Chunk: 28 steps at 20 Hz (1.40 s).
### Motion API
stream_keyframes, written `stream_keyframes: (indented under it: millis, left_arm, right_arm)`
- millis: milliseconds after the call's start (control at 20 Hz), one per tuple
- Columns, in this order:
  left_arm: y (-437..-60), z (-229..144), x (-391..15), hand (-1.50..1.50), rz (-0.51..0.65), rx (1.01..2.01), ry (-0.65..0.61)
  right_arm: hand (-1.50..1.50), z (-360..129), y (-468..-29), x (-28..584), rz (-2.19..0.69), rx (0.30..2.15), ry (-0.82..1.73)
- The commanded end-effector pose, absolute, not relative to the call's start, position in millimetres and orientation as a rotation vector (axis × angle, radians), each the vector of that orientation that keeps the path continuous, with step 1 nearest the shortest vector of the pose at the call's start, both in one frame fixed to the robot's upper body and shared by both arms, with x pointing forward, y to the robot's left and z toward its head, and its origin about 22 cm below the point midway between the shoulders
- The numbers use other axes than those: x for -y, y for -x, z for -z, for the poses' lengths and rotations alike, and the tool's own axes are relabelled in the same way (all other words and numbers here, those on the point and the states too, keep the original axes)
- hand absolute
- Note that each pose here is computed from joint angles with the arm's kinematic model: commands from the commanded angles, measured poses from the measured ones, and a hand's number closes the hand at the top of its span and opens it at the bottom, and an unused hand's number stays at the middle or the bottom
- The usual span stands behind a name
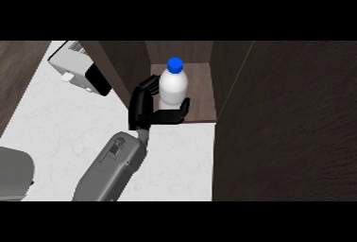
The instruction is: Pick up the bottled water, place it into the cabinet and close the cabinet
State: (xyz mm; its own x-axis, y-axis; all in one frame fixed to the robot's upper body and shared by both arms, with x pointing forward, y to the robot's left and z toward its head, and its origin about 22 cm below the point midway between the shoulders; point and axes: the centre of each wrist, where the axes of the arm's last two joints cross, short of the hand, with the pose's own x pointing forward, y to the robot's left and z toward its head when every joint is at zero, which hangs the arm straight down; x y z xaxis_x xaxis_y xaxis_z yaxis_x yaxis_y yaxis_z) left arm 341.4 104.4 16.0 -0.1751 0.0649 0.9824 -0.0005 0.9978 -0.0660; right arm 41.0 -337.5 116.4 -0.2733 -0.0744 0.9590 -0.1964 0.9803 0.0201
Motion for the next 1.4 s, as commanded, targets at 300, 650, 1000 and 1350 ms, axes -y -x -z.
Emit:
stream_keyframes:
  millis: [300, 650, 1000, 1350]
  left_arm:
    - [-374, -11, -100, 1.50, -0.064, 1.656, -0.046]
    - [-400, -31, -85, 1.50, -0.048, 1.682, -0.119]
    - [-419, -39, -87, 1.50, -0.032, 1.715, -0.188]
    - [-426, -42, -84, -1.50, 0.042, 1.720, -0.297]
  right_arm:
    - [-1.50, -150, -34, 307, -0.088, 1.922, -0.277]
    - [-1.50, -144, -45, 318, -0.086, 1.915, -0.318]
    - [-1.50, -142, -41, 327, -0.117, 1.897, -0.302]
    - [-1.50, -138, -48, 323, -0.116, 1.915, -0.329]
